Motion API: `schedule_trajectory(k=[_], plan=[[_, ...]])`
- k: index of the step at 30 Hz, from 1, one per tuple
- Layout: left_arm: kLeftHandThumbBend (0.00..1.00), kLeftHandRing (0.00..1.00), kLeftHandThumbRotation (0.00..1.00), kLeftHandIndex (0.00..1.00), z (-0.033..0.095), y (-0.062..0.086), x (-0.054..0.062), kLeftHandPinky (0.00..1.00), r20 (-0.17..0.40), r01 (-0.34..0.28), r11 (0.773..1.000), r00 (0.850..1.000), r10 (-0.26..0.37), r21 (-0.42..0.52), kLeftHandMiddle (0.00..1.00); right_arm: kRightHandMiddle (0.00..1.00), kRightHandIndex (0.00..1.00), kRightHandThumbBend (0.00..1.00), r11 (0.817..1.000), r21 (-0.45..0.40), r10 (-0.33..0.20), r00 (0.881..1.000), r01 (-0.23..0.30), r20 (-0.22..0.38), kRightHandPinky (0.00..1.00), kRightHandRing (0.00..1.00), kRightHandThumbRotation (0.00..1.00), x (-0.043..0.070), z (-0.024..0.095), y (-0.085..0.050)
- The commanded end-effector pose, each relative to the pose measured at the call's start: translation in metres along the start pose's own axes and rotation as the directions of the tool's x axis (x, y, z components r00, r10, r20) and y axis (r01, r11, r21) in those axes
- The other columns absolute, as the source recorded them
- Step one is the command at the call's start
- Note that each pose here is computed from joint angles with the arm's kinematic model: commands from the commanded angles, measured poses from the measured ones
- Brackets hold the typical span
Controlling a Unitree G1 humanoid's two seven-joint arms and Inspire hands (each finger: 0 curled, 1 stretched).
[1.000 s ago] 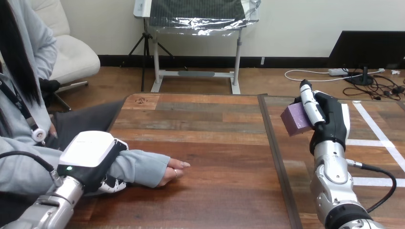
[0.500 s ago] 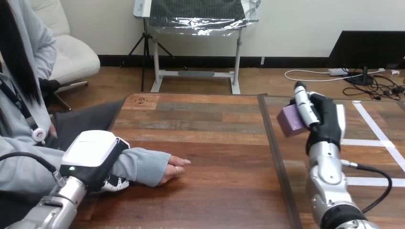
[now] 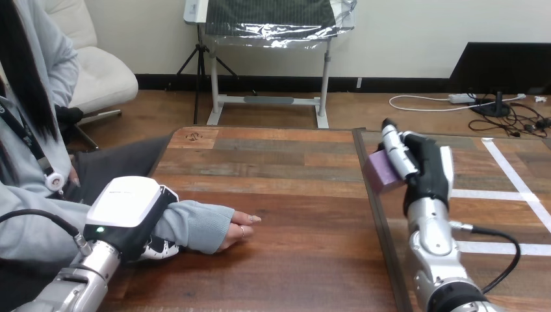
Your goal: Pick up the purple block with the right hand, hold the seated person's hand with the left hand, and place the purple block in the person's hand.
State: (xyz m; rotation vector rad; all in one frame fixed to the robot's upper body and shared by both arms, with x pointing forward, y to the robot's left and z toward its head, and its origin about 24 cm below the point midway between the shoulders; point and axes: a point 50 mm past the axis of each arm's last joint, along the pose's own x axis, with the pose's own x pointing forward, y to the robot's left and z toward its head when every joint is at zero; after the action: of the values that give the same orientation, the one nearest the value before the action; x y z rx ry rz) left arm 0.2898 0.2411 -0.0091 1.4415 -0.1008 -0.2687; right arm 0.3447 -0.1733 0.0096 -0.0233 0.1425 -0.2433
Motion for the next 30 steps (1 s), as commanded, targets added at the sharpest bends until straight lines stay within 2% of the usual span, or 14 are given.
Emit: schedule_trajectory(k=[1, 12, 20, 30], plan=[[0.82, 0.23, 0.16, 0.3, 0.022, 0.029, 0.029, 0.23, 0.08, -0.13, 0.991, 0.988, 0.132, -0.033, 0.28, 0.12, 0.16, 0.31, 1.0, 0.004, 0.03, 0.996, -0.03, 0.084, 0.02, 0.07, 0.36, 0.01, 0.028, 0.014], [0.83, 0.23, 0.16, 0.29, 0.029, 0.035, 0.035, 0.21, 0.09, -0.138, 0.989, 0.986, 0.143, -0.053, 0.28, 0.13, 0.16, 0.31, 0.998, -0.025, 0.051, 0.996, -0.049, 0.07, 0.03, 0.08, 0.34, 0.006, 0.024, 0.026], [0.83, 0.22, 0.16, 0.29, 0.035, 0.039, 0.04, 0.19, 0.101, -0.15, 0.987, 0.983, 0.156, -0.063, 0.28, 0.12, 0.15, 0.32, 0.997, -0.015, 0.073, 0.995, -0.072, 0.067, 0.03, 0.07, 0.36, 0.003, 0.021, 0.034], [0.83, 0.22, 0.15, 0.29, 0.042, 0.046, 0.046, 0.19, 0.111, -0.168, 0.983, 0.978, 0.176, -0.077, 0.28, 0.12, 0.15, 0.31, 0.994, -0.052, 0.097, 0.993, -0.093, 0.066, 0.03, 0.07, 0.37, -0.003, 0.018, 0.047]])
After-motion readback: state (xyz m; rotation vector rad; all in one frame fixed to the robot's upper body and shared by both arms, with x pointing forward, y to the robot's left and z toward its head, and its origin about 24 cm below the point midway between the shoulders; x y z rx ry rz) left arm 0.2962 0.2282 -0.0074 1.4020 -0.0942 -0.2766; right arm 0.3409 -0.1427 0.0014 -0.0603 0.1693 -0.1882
